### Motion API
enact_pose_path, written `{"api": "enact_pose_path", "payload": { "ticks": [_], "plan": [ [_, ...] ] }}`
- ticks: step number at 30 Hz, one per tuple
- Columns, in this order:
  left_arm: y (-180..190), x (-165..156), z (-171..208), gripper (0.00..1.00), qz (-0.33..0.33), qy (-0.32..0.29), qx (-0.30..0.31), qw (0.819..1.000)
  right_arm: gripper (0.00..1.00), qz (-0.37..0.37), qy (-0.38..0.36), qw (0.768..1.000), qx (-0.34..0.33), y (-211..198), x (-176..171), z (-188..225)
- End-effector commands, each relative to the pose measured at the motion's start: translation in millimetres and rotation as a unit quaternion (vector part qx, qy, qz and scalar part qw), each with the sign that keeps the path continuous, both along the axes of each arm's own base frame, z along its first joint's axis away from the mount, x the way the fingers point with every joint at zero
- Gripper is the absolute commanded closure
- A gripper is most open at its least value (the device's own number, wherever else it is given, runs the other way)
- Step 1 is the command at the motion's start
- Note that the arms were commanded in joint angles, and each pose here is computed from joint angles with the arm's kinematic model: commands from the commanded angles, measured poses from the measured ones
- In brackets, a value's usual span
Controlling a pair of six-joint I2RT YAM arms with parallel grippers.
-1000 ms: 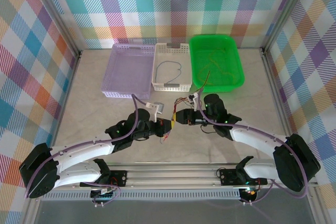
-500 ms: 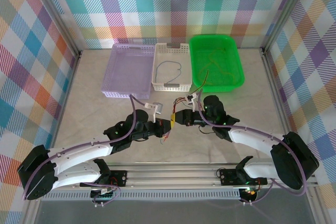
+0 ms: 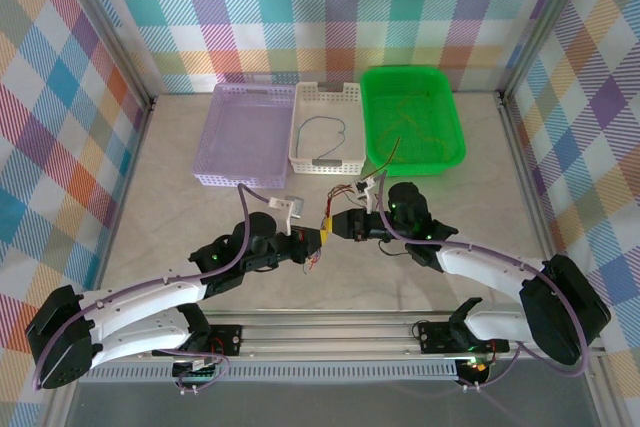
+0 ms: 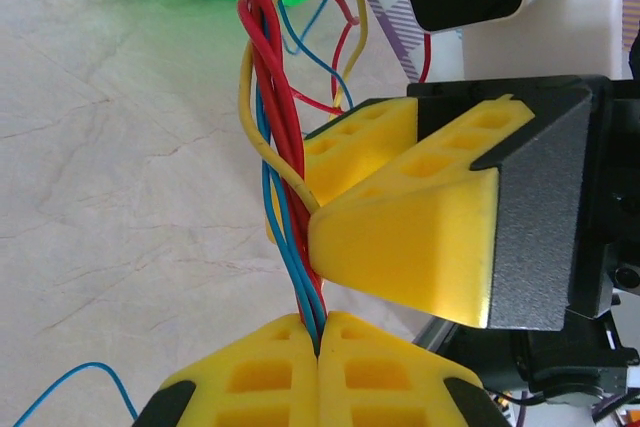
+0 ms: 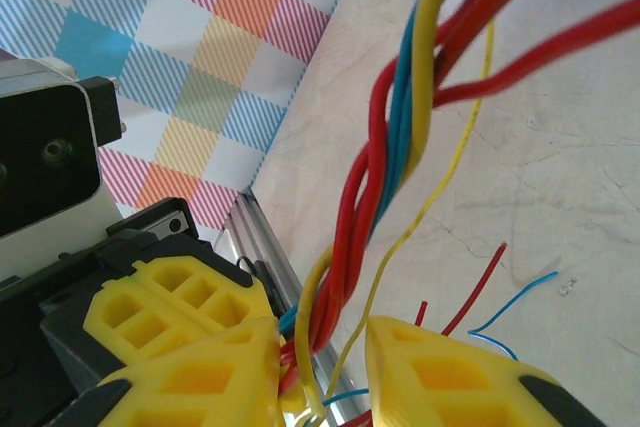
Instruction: Untangle the cables
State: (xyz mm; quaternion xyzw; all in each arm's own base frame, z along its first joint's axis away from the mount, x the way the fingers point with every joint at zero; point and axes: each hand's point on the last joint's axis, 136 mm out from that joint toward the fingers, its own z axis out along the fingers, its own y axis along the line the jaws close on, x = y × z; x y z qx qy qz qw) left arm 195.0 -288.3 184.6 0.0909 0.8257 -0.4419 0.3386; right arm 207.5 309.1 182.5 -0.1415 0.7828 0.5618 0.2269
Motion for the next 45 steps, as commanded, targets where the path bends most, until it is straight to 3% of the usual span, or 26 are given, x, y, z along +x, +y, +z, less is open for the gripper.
{"api": "enact_pose_path", "payload": {
  "ticks": [1,11,18,23,27,39,45],
  "plan": [
    [2.6,3.6,10.5,1.00,0.015,-0.013,-0.019,1.000,0.71,0.019,0.002,1.000,0.003,2.0,-8.0,-1.8],
    [5.5,5.2,13.6,1.00,0.025,-0.016,-0.026,0.999,0.79,0.022,0.000,1.000,0.015,2.9,-11.6,1.1],
    [3.8,5.5,15.8,1.00,0.024,-0.015,-0.033,0.999,0.76,0.021,-0.010,1.000,0.021,6.9,-10.7,4.9],
    [4.5,5.3,17.9,1.00,0.025,-0.017,-0.035,0.999,0.85,0.020,-0.014,0.999,0.021,7.6,-10.9,4.4],
    [6.5,5.0,18.7,1.00,0.028,-0.018,-0.036,0.999,1.00,0.009,-0.022,1.000,0.015,4.2,-9.2,4.3],
    [35.1,-1.6,14.9,1.00,0.050,-0.023,-0.012,0.998,1.00,-0.073,-0.074,0.994,-0.042,-41.9,-1.8,12.4],
    [64.8,-1.4,6.4,1.00,0.082,-0.022,0.042,0.995,1.00,-0.143,-0.072,0.985,-0.060,-88.1,12.3,23.3]
  ]
}}
